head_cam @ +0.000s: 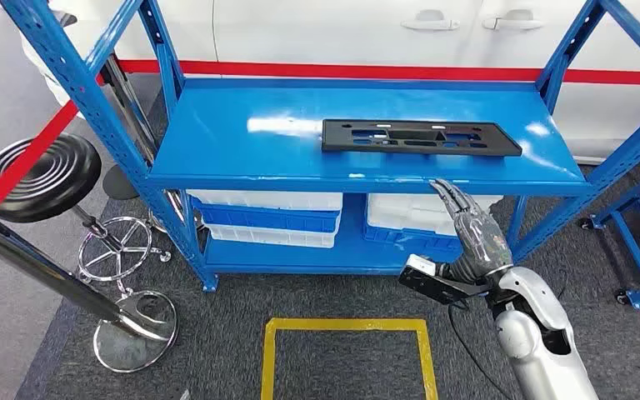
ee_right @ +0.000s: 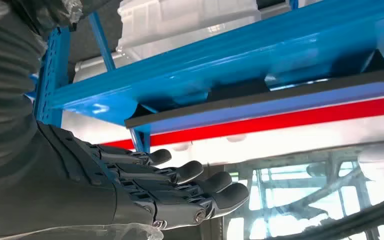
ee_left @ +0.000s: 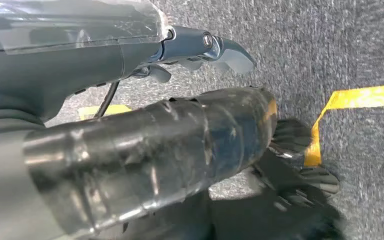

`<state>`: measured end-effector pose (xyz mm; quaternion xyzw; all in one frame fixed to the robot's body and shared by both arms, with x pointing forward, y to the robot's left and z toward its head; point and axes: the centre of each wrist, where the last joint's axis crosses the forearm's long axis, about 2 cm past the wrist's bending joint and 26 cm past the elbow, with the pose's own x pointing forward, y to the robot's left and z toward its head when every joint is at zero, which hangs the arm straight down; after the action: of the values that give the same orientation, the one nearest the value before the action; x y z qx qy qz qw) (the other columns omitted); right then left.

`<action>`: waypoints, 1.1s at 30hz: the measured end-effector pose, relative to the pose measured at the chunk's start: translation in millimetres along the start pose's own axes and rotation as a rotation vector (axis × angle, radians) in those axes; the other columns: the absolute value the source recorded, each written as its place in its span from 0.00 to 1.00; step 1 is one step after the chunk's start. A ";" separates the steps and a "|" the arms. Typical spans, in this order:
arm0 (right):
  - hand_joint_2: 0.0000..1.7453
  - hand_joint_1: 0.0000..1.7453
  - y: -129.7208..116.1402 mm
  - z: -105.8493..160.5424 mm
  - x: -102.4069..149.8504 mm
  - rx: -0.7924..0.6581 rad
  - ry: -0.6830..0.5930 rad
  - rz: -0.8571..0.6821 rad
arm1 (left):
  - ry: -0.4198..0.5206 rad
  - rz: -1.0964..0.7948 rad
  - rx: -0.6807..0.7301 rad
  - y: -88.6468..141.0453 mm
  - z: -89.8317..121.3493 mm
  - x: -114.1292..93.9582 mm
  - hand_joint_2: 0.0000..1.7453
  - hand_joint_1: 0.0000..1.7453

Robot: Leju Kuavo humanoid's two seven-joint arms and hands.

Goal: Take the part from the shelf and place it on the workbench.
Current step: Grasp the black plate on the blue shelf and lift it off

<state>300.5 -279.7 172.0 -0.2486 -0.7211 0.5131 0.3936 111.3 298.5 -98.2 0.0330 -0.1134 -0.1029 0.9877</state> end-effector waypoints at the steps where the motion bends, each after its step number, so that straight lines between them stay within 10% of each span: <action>1: 1.00 0.00 0.3 0.0 -0.1 0.001 0.001 -0.001 | 0.003 0.000 0.000 -0.1 0.0 -1.0 0.00 0.00; 28: 1.00 0.00 3.8 -0.4 -9.0 -0.003 0.015 -0.009 | -0.012 -0.070 -0.045 1.8 0.0 2.5 0.00 0.00; 32: 0.00 0.00 6.8 2.4 -11.5 0.002 0.023 -0.016 | -0.019 -0.081 -0.052 2.0 0.0 2.0 0.00 0.00; 33: 0.00 0.00 7.6 3.2 -11.9 0.003 0.022 -0.017 | -0.021 -0.082 -0.052 2.5 0.0 1.8 0.00 0.00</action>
<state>304.2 -287.9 160.7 -0.2477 -0.7180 0.5079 0.4063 113.6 300.5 -97.6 0.0109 -0.1196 -0.1465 0.9819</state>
